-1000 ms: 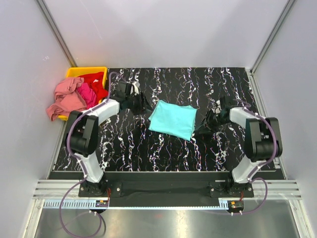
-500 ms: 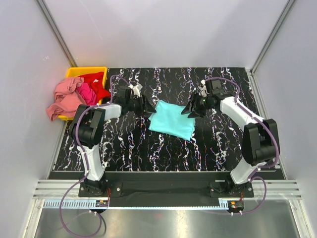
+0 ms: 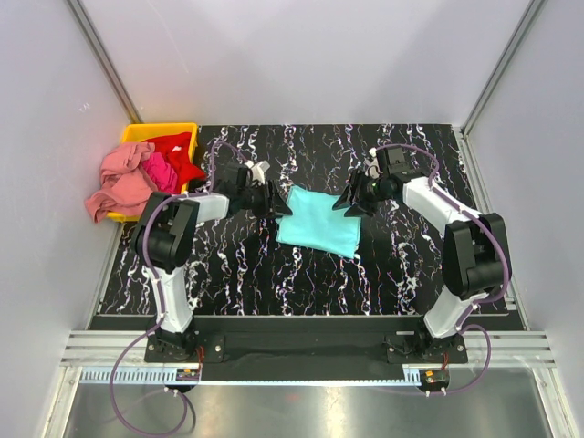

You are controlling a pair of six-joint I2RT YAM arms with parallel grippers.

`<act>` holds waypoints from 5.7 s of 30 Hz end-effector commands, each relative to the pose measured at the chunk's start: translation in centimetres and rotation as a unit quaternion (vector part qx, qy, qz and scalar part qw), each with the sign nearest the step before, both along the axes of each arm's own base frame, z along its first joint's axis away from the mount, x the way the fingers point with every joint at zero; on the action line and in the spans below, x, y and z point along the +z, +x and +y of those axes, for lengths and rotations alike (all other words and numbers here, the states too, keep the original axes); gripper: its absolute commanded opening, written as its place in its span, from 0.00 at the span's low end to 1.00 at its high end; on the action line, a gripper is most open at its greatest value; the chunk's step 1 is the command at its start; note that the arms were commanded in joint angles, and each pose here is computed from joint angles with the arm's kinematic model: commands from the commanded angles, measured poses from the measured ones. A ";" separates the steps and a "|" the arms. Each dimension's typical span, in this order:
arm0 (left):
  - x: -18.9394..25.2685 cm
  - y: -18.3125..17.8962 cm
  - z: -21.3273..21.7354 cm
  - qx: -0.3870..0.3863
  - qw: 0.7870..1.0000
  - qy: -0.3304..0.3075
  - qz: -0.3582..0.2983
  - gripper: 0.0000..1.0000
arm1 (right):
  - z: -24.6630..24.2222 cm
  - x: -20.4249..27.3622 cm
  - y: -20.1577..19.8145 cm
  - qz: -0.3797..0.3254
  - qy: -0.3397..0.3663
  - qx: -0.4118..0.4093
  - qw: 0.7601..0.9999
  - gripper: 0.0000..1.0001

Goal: Fold and stack the t-shirts
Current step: Fold the tshirt, then neatly place the folded tshirt to the corner

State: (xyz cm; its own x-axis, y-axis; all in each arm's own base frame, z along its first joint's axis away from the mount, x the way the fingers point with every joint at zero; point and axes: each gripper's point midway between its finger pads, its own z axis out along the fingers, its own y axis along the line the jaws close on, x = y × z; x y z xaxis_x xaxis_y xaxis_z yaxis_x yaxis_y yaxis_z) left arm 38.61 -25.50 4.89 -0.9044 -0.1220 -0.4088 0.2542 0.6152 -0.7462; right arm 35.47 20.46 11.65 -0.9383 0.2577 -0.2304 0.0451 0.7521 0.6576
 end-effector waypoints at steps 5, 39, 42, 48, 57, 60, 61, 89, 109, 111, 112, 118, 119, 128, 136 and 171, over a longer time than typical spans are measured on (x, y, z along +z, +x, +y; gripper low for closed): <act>1.9 0.3 0.4 0.005 0.999 0.024 -0.029 0.49 | 1.1 0.8 0.6 -0.023 0.012 0.000 1.000 0.56; 1.0 -0.9 1.1 -0.008 0.993 0.084 -0.085 0.56 | -0.1 -3.1 -1.5 -0.015 -0.113 -0.014 0.993 0.72; 0.4 -1.3 0.6 -0.017 0.993 0.082 -0.079 0.55 | -1.4 -3.7 -1.9 -0.008 -0.138 -0.030 0.990 0.74; -0.3 -2.2 -0.3 -0.028 0.994 0.082 -0.071 0.53 | -3.9 -4.9 -2.6 0.004 -0.180 -0.064 0.981 0.79; 0.3 -2.8 -0.8 -0.030 0.995 0.081 -0.052 0.46 | -6.7 -7.7 -4.7 0.030 -0.185 -0.100 0.977 0.80; 0.2 -3.3 -1.0 -0.034 0.996 0.074 -0.027 0.44 | -6.8 -8.9 -5.2 0.037 -0.185 -0.097 0.977 0.80; 0.2 -3.4 -1.0 -0.034 0.996 0.074 -0.023 0.44 | -6.5 -9.2 -5.4 0.035 -0.177 -0.093 0.979 0.80; 1.8 -6.0 -1.7 -0.008 0.999 0.008 -0.040 0.54 | -4.3 -10.0 -7.0 0.036 -0.099 -0.078 0.991 0.53; -0.7 -8.4 -0.3 0.030 0.986 0.077 0.142 0.46 | -4.2 -9.5 -7.1 0.034 -0.092 -0.081 0.992 0.44; -1.1 -8.6 -0.1 0.027 0.985 0.083 0.147 0.45 | -4.2 -9.5 -7.0 0.034 -0.091 -0.082 0.992 0.43; -1.6 -9.0 0.1 0.028 0.983 0.088 0.157 0.42 | -4.1 -9.4 -7.0 0.034 -0.090 -0.082 0.992 0.43; -2.8 -9.0 0.6 0.038 0.979 0.094 0.175 0.31 | -4.0 -9.3 -7.3 0.038 -0.085 -0.082 0.992 0.39; -2.7 -9.0 0.5 0.037 0.980 0.088 0.177 0.22 | -4.0 -9.3 -7.3 0.037 -0.084 -0.080 0.993 0.38; -3.3 -8.7 2.2 0.075 0.969 0.069 0.224 0.41 | -3.8 -9.5 -8.2 0.043 -0.069 -0.082 0.993 0.33; -0.2 -7.9 4.5 0.081 0.969 0.147 0.182 0.52 | -4.8 -8.1 -8.6 0.054 -0.102 -0.087 0.989 0.65; 4.2 -9.3 -0.6 0.021 0.991 0.082 0.102 0.51 | -5.2 -5.8 -8.4 0.032 -0.092 -0.047 0.994 0.24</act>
